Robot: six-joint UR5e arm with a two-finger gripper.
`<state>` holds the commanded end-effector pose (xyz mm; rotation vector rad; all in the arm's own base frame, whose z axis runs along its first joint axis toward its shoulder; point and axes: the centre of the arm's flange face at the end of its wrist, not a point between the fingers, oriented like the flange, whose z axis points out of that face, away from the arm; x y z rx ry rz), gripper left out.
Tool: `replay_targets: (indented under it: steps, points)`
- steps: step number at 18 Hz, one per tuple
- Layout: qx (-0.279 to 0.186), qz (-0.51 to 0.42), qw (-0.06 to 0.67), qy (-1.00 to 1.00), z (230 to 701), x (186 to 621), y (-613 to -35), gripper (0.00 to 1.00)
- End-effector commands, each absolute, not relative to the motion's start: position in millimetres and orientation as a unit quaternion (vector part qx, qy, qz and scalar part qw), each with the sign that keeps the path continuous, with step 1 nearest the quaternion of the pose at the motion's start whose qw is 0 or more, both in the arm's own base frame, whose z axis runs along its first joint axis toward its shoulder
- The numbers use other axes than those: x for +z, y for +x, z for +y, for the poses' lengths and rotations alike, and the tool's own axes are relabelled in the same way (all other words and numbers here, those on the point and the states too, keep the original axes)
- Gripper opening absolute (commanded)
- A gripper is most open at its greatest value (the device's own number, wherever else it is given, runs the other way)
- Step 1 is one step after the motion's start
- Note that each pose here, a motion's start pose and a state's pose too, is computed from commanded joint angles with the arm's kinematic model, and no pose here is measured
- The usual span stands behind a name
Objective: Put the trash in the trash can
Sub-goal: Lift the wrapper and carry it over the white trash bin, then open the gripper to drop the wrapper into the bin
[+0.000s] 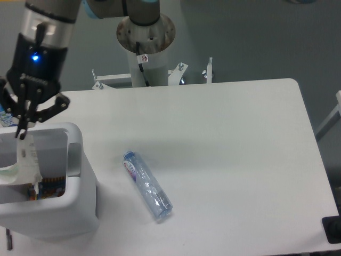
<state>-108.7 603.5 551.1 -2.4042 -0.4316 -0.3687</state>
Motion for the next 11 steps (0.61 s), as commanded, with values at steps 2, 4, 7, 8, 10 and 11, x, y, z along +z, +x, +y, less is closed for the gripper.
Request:
replay_targets:
  steps: [2, 4, 7, 8, 10, 11]
  points:
    - [-0.132, -0.148, 0.332, -0.922, 603.9, 549.0, -109.6, 0.90]
    - [-0.128, -0.146, 0.333, -0.923, 601.2, 553.3, -108.6, 1.00]
    - [-0.128, -0.146, 0.338, -0.921, 600.4, 559.0, -110.8, 1.00]
    - [-0.127, -0.149, 0.338, -0.920, 599.7, 559.0, -114.4, 1.00]
    - [-0.126, -0.162, 0.335, -0.920, 597.6, 554.0, -126.7, 1.00]
    - [-0.123, -0.172, 0.335, -0.918, 594.4, 553.4, -138.0, 1.00]
